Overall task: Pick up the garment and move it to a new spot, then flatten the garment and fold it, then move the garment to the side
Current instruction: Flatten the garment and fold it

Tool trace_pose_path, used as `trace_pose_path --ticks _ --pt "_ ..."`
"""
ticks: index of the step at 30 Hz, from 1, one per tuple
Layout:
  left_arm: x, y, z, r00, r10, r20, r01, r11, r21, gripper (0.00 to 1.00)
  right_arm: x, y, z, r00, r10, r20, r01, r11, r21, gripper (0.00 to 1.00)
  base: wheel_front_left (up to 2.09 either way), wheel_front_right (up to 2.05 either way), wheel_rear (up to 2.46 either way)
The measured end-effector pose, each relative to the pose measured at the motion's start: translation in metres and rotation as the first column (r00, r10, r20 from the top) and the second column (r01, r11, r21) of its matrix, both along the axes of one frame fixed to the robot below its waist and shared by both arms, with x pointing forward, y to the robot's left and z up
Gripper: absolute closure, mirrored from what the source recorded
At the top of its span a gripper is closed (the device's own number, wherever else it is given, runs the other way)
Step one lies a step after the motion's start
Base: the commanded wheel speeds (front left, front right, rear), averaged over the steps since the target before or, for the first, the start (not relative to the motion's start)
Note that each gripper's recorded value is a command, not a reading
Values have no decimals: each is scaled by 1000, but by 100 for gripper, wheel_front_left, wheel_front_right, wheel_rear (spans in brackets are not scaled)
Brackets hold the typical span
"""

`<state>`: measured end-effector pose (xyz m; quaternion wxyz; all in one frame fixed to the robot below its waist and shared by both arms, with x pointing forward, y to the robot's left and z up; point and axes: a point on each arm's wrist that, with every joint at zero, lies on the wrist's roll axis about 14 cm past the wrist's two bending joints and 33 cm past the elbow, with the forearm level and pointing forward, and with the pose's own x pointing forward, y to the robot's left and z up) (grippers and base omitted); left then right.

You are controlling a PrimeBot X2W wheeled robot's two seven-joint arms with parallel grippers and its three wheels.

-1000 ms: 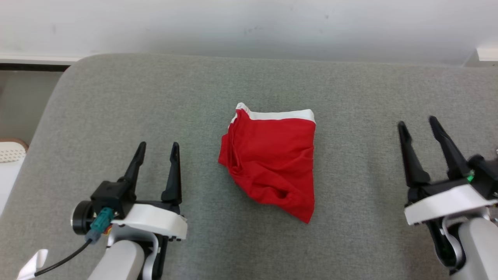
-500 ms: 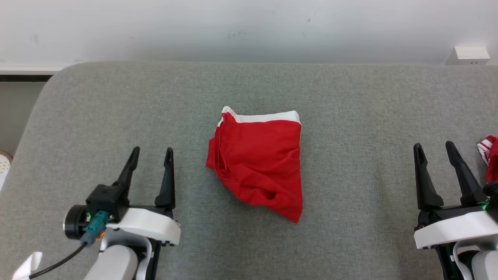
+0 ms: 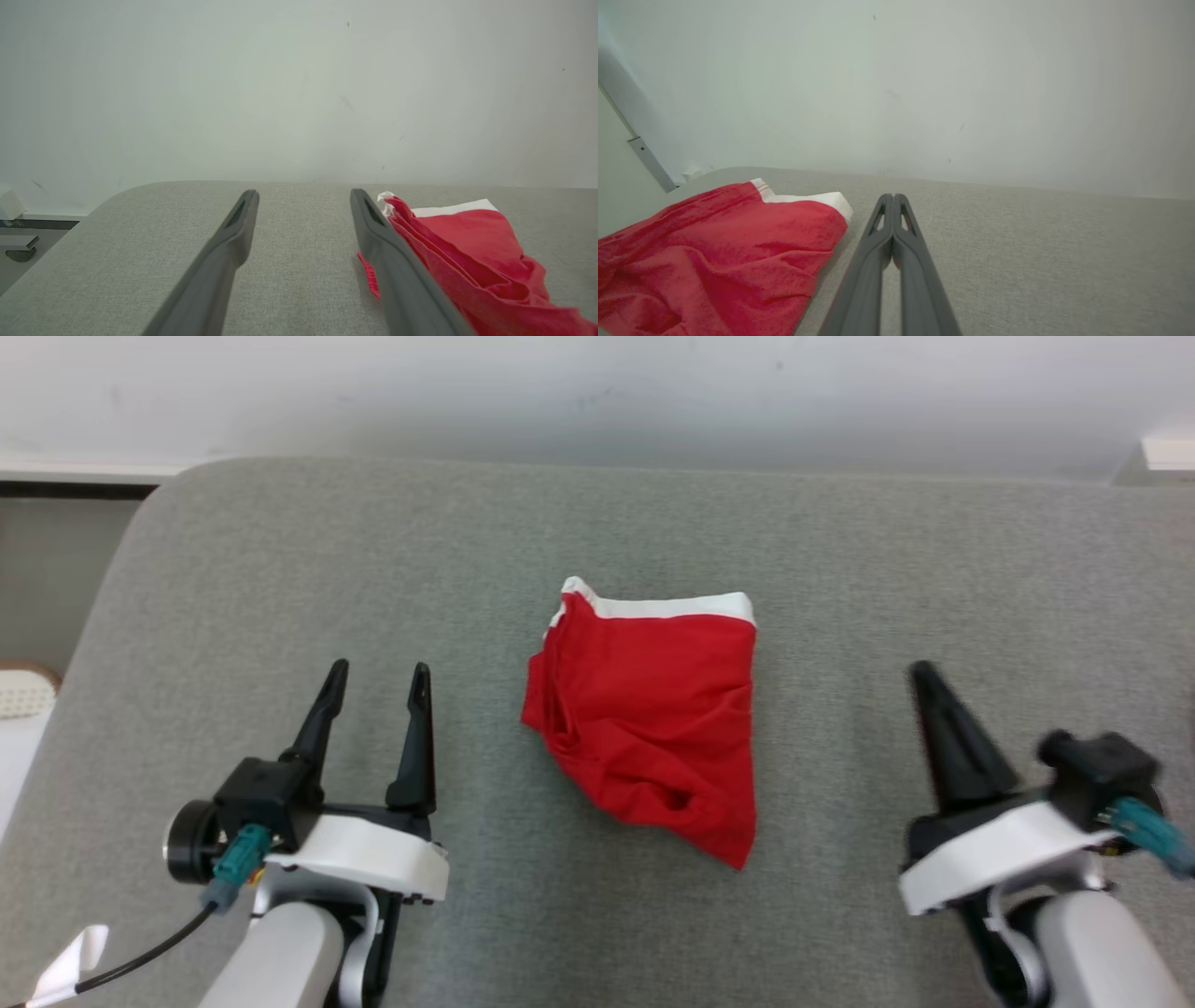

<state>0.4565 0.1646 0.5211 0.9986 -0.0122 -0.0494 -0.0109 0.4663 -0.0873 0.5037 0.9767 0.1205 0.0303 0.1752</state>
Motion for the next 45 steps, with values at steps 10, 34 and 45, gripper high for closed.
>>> trace_pose_path --ticks 10,34,45 --pt "-2 13 4 999 39 15 -39 999 -9 0 0 126 -34 936 339 -93 -337 941 38 100 0 0 0" --pt "-11 25 1 997 83 8 -83 996 -14 0 -48 218 -69 755 624 -200 -629 776 48 100 0 0 0" --pt "-17 29 5 995 94 17 -94 995 -10 0 -67 224 -68 726 661 -188 -668 744 36 96 0 0 0"
